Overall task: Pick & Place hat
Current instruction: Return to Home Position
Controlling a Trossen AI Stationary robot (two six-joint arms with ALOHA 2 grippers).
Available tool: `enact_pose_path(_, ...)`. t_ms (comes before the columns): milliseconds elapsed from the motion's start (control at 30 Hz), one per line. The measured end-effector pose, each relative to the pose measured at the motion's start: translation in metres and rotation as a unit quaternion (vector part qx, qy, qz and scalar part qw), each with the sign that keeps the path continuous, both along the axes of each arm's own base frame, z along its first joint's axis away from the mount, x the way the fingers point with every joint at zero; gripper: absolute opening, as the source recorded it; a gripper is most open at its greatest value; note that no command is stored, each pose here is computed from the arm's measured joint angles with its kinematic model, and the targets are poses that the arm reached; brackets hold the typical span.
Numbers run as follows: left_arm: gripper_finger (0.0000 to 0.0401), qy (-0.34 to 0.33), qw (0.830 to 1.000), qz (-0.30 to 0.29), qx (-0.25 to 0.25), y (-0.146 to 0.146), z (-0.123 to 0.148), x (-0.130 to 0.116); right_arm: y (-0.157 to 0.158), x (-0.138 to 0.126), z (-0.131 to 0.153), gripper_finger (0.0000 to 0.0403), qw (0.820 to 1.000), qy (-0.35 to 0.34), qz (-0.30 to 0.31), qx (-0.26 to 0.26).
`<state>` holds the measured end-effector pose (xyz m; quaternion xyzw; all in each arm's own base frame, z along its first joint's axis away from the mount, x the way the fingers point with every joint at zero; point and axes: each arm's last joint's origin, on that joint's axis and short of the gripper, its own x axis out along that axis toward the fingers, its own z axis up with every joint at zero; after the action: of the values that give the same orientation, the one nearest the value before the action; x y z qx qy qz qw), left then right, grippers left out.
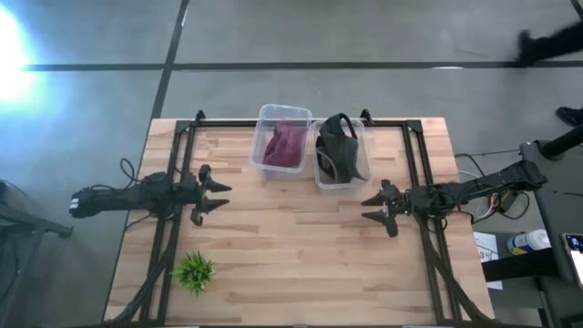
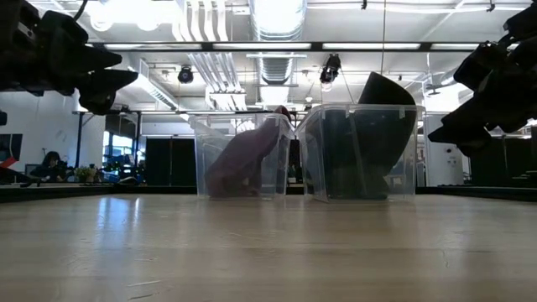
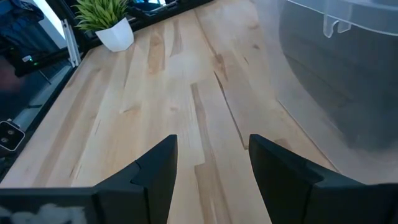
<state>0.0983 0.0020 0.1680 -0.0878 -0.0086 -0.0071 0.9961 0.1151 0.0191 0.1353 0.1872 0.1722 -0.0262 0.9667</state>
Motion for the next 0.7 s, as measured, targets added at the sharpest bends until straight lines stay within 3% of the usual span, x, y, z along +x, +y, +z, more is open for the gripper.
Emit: enact_pose_path(700, 0.0190, 0.006, 1.000, 0.001, -0.005, 0.0001, -0.0010, 0.0006, 0.0002, -0.0003, 0.0005, 0.0194, 1.000, -0.002, 0.009, 0.003)
